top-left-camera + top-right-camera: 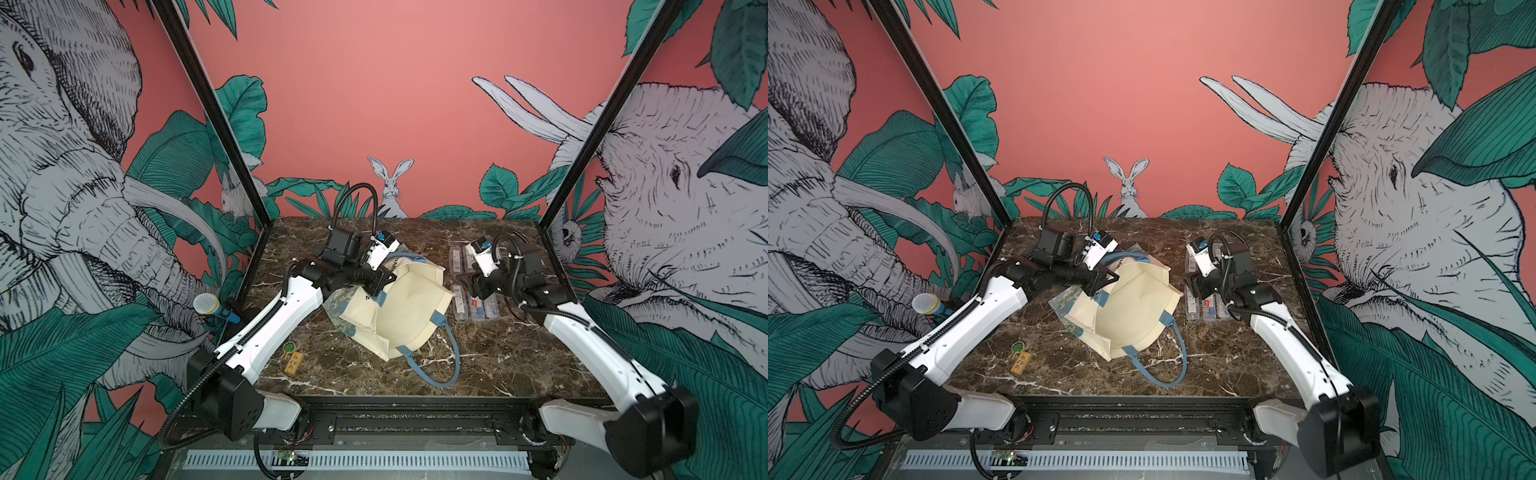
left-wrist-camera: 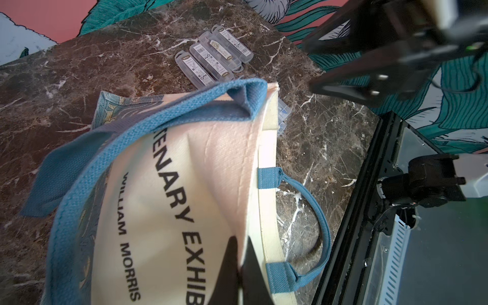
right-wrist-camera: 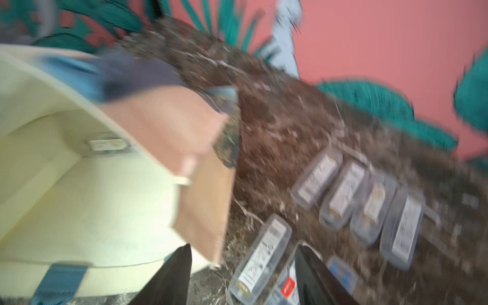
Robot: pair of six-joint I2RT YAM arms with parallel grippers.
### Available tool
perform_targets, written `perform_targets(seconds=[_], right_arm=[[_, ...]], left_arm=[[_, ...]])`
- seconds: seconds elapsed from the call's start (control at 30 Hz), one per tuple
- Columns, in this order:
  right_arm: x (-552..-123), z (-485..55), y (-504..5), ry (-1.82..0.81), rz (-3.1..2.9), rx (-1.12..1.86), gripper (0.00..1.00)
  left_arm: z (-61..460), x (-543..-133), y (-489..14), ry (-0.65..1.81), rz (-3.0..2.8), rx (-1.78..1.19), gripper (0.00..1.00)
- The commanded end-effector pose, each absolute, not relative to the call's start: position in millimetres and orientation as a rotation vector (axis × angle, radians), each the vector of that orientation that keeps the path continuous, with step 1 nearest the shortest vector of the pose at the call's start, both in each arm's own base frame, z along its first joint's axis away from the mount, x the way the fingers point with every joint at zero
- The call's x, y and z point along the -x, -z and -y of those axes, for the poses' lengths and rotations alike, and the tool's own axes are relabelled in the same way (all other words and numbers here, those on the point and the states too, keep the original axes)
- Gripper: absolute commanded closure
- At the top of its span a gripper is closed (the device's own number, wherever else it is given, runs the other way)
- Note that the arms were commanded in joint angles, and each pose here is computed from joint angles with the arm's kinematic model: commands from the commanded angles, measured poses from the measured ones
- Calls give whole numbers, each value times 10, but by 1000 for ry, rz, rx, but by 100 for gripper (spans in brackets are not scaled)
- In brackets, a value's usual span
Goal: Take out the compass set from the canvas bag
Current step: Place the compass set at the center of the board, then adjust the canvas bag at the center of the board.
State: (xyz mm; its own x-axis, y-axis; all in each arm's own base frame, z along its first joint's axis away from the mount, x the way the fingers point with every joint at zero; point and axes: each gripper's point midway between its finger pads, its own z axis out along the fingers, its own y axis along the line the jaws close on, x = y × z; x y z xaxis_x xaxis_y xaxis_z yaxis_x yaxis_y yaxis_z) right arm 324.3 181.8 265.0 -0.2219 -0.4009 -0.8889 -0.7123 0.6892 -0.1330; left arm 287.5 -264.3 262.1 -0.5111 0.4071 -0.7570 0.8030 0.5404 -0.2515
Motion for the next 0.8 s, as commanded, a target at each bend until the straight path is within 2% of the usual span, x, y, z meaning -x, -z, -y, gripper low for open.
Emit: perform_targets(seconds=[0.0, 0.07, 0.23, 0.33, 0.5, 0.77], right_arm=[[-3049, -2180, -2993, -263, -1415, 1229, 34], [-2982, -2407, -3087, -227, -1263, 1366, 32], [-2988, -2846, -2919, -222, -1169, 1589, 24], [-3027, -3028, -2805, -217, -1143, 1648, 25], [-3242, -3156, -2700, -188, -1208, 1644, 44], [-3280, -3138, -2675, -184, -1338, 1556, 82]], left_arm=[[2613, -2844, -2754, 774, -2116, -992, 100], [2599, -2839, -2748, 768, -2124, -990, 100], [2572, -2820, -2763, 750, -2136, -995, 100], [2557, -2814, -2778, 740, -2139, -1000, 100], [2550, -2809, -2782, 735, -2147, -1005, 100], [2534, -2804, -2778, 709, -2149, -1012, 100]])
